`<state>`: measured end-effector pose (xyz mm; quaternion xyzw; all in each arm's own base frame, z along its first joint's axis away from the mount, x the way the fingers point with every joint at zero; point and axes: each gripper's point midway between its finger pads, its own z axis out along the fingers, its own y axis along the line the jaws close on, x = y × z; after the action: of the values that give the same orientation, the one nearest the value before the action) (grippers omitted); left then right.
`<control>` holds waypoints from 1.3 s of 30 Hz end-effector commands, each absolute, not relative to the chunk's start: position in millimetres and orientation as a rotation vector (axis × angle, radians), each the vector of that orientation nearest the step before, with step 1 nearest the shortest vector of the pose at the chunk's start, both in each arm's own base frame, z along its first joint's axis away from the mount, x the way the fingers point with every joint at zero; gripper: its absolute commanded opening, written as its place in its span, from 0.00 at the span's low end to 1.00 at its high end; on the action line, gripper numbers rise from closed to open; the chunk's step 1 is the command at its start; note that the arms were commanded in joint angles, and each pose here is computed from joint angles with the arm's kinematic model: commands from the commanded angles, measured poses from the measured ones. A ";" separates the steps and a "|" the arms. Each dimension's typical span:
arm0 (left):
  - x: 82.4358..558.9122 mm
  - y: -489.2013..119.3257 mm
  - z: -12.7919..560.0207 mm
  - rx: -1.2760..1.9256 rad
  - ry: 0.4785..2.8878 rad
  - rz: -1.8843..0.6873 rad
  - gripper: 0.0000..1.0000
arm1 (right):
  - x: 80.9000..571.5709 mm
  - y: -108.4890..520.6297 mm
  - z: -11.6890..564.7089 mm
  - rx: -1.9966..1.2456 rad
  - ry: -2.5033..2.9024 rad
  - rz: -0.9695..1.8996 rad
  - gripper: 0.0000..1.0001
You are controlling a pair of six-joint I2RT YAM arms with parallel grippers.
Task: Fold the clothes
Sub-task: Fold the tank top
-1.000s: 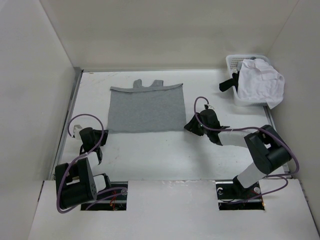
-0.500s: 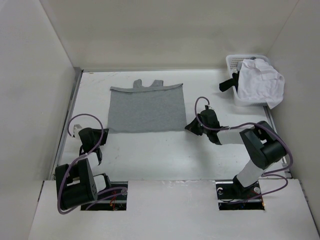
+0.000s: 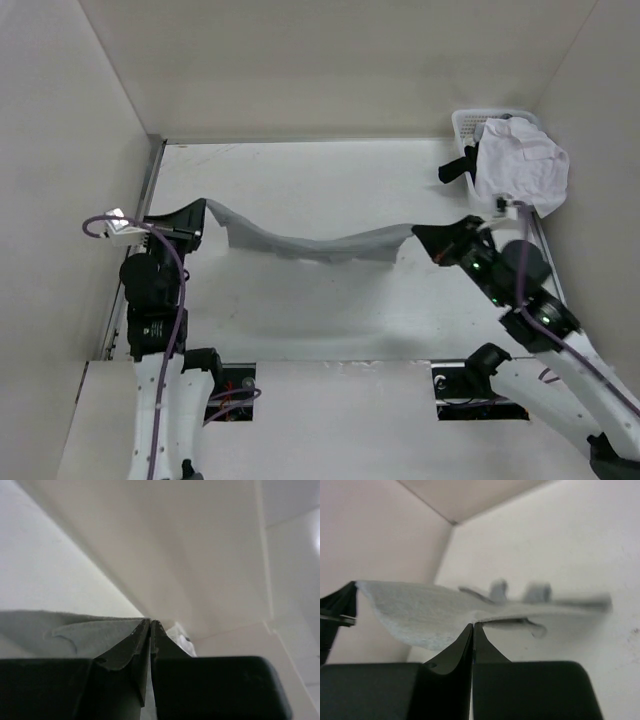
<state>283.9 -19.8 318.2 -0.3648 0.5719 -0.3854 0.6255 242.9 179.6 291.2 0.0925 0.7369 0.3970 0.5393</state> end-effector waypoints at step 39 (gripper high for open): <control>520.7 -18.2 194.0 -0.953 1.650 -0.593 0.00 | 508.5 157.0 181.7 0.404 2.048 0.752 0.03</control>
<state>489.5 -28.4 146.5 -0.4089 0.7404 -0.2093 0.4907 476.8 155.6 138.5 0.1855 0.8592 0.2723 0.3914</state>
